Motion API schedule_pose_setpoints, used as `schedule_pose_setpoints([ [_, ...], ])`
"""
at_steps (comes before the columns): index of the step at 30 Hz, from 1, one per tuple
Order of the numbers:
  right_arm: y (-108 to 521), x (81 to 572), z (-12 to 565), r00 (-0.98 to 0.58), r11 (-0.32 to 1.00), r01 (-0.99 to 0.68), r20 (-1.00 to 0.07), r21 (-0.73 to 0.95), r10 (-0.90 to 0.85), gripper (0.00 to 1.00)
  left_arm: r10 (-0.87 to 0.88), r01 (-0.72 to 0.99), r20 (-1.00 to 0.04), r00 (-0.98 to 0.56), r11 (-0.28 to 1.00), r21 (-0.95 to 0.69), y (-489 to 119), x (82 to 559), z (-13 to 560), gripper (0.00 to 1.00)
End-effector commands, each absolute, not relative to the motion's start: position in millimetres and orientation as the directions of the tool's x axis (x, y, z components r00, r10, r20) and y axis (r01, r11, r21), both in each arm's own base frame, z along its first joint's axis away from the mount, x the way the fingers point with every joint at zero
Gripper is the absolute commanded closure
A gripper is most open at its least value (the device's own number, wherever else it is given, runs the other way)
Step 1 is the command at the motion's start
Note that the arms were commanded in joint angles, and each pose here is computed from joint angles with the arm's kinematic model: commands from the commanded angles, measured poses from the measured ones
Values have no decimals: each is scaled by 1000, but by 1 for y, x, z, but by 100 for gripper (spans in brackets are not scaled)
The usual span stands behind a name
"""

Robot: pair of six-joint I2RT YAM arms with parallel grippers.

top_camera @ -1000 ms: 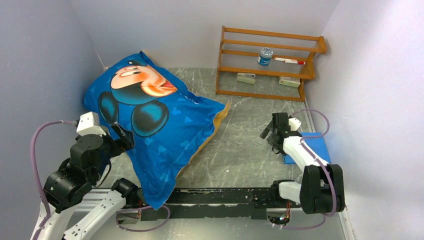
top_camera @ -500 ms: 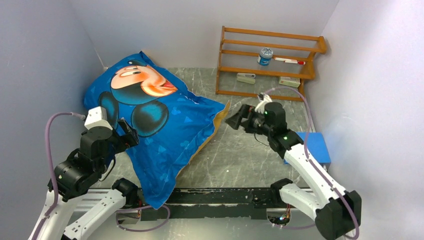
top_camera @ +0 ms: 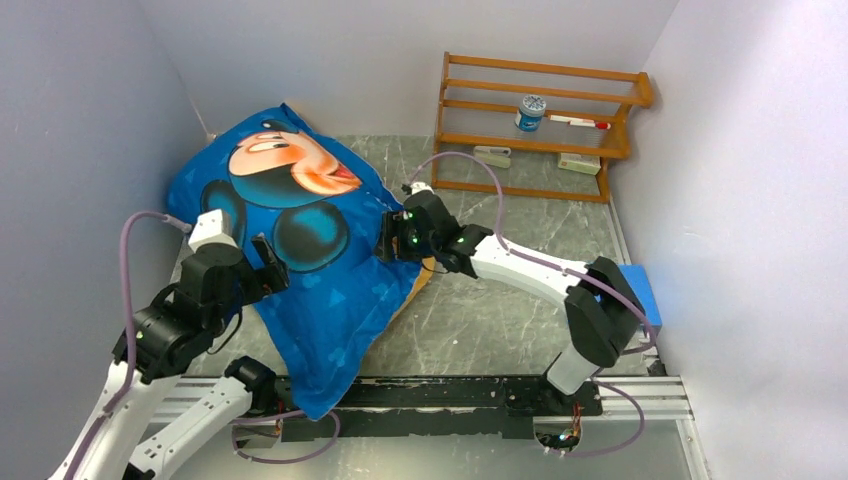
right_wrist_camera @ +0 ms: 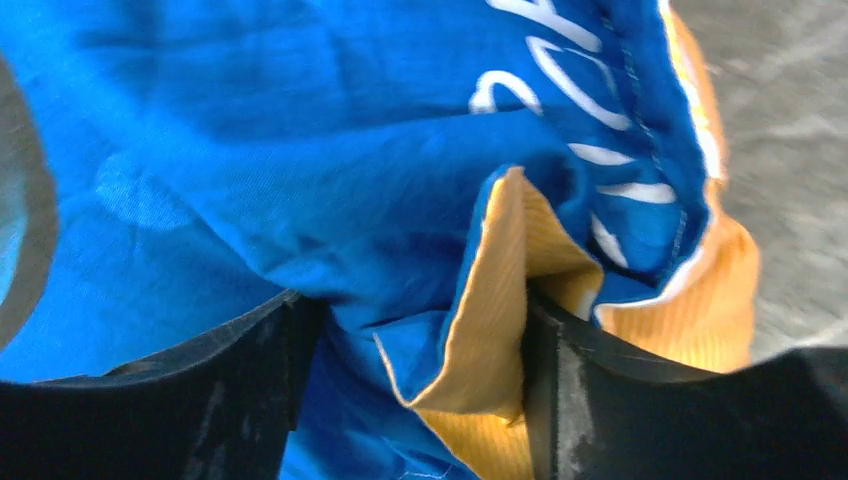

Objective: Remove the pillowcase from the pillow
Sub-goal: Turn over the pillow at the center of the board.

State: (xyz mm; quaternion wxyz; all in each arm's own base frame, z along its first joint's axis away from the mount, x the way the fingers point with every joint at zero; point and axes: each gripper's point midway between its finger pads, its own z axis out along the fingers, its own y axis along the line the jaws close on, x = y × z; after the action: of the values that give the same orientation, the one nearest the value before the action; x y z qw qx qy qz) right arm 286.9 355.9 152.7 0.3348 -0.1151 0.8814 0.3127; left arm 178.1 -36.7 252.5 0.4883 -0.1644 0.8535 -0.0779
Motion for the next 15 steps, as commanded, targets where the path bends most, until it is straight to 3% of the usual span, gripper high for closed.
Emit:
schedule_pose_setpoints([
  [1, 263, 309, 48, -795, 979, -105, -606, 173, 21, 38, -359, -189, -747, -559, 933, -307, -56, 181, 227, 0],
  [2, 253, 313, 34, -815, 980, -76, -578, 185, 45, 43, -359, -190, -738, -572, 933, -306, -58, 182, 223, 0],
  [4, 237, 313, 9, -858, 980, -39, -509, 195, 67, 43, -367, -216, -722, -586, 930, -298, -60, 185, 213, 0],
  [9, 238, 303, -14, -891, 973, -85, -454, 215, 23, 40, -369, -253, -724, -583, 929, -270, -61, 200, 204, 0],
  [15, 253, 296, -18, -907, 955, -142, -420, 260, -20, 37, -428, -139, -718, -549, 894, -427, -105, 234, 200, 0],
])
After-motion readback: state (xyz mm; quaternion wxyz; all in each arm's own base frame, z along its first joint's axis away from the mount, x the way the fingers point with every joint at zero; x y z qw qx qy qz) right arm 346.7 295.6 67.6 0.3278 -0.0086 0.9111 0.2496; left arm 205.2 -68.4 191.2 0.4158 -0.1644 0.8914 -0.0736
